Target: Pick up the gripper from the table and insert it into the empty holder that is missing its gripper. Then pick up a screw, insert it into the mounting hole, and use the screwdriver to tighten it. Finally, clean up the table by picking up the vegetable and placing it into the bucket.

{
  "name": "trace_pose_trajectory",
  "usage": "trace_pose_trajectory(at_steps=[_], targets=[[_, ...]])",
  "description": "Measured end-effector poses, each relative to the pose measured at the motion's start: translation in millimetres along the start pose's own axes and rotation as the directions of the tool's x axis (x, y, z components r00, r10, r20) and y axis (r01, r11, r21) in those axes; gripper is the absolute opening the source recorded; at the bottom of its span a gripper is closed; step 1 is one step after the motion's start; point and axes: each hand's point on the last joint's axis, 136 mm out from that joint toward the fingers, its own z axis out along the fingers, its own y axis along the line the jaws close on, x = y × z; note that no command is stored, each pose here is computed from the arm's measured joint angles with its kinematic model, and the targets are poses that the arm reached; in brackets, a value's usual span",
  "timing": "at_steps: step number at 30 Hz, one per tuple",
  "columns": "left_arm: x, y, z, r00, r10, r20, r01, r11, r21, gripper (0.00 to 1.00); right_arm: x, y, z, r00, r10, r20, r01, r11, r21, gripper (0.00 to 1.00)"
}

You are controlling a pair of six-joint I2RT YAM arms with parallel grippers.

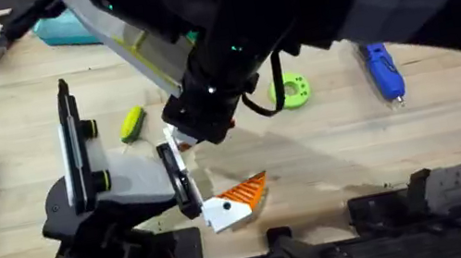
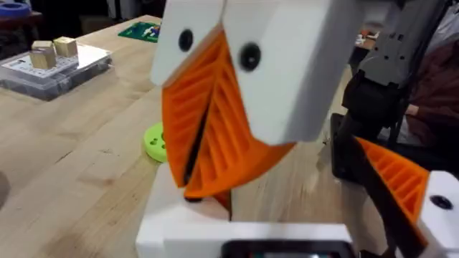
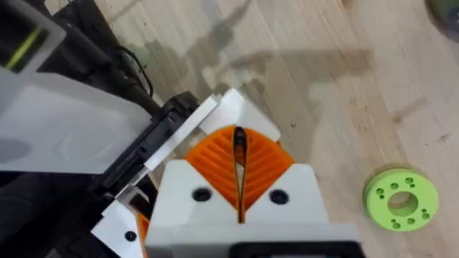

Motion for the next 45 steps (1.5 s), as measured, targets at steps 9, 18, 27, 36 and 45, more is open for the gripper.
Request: trace_pose_trajectory(at_steps=[9, 18, 27, 36, 45], targets=[[0.0, 0.0, 0.0, 1.000, -0.003, 0.000, 0.003, 1.000, 0.000, 0.986, 0.0, 0.0, 0.0, 1.000, 0.000, 0.000, 0.000, 1.000, 0.000, 0.007], [0.0, 0.2, 0.0, 1.000, -0.003, 0.000, 0.003, 1.000, -0.001, 0.986, 0.3, 0.2, 0.1, 1.000, 0.004, -0.001, -0.004, 1.000, -0.001, 0.165], [-0.1, 0.8, -0.1, 1.000, -0.006, 0.001, 0.006, 1.000, -0.004, 0.987, 0.4, -8.1, -7.6, 1.000, 0.012, 0.015, -0.013, 1.000, 0.025, 0.994], [-0.1, 0.7, 0.0, 1.000, -0.006, 0.001, 0.006, 1.000, -0.004, 0.987, -2.0, 4.1, -33.2, 0.996, -0.010, 0.087, 0.010, 1.000, -0.001, 0.996], [-0.1, 0.6, 0.0, 1.000, -0.005, 0.001, 0.005, 1.000, -0.003, 0.986, 11.7, 3.9, -33.6, 0.999, -0.015, 0.034, 0.015, 1.000, 0.000, 0.995]])
